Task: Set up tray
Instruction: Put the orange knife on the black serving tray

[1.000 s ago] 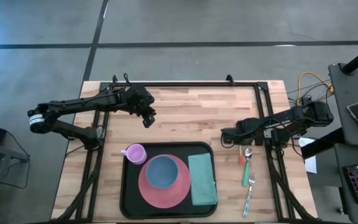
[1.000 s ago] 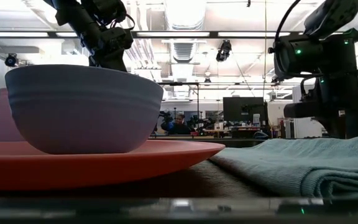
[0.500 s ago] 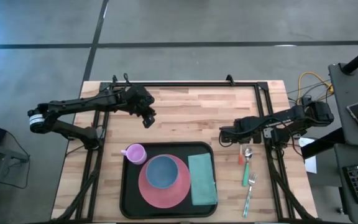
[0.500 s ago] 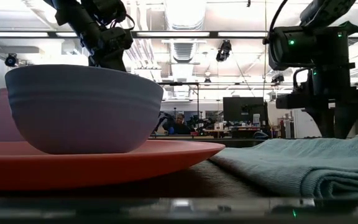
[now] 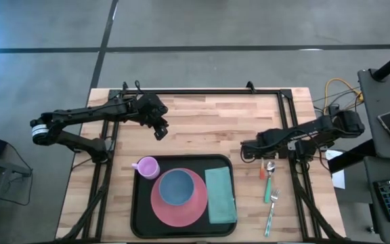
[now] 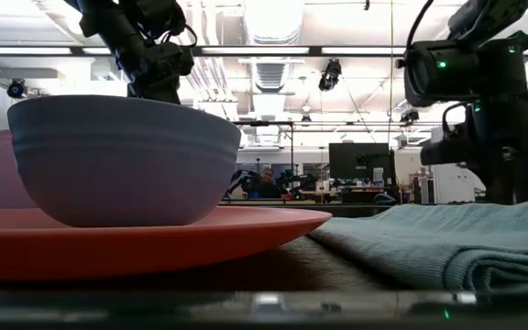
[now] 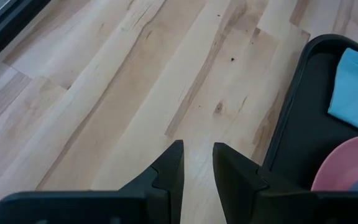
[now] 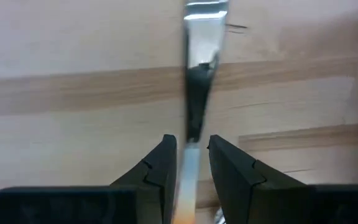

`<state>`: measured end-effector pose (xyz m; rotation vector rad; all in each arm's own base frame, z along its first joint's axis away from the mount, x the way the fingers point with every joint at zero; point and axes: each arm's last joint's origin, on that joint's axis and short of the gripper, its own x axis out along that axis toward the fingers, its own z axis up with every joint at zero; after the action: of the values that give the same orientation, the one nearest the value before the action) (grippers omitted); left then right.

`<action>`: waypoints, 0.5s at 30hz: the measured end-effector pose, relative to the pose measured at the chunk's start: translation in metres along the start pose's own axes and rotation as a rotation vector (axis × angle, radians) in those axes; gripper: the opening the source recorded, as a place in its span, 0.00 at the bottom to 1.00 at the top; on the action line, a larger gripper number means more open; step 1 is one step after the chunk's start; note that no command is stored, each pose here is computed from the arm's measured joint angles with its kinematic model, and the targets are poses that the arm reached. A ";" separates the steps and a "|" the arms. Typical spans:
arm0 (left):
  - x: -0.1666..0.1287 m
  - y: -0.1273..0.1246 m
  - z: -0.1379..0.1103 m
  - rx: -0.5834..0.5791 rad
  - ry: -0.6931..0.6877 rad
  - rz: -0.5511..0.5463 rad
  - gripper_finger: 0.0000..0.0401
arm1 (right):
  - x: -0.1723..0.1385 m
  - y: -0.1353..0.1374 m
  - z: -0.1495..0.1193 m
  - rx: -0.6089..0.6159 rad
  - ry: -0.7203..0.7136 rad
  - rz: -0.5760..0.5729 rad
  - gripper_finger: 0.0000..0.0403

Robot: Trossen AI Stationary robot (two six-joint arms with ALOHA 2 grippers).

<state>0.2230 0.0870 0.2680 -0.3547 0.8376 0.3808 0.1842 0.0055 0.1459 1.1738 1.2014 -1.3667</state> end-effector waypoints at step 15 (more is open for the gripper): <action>0.000 0.000 0.000 0.022 -0.001 0.000 0.17 | 0.020 -0.020 0.001 0.129 0.029 0.107 0.21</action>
<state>0.2231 0.0870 0.2680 -0.3342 0.8402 0.3718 0.1627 0.0049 0.1278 1.3333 1.0672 -1.3667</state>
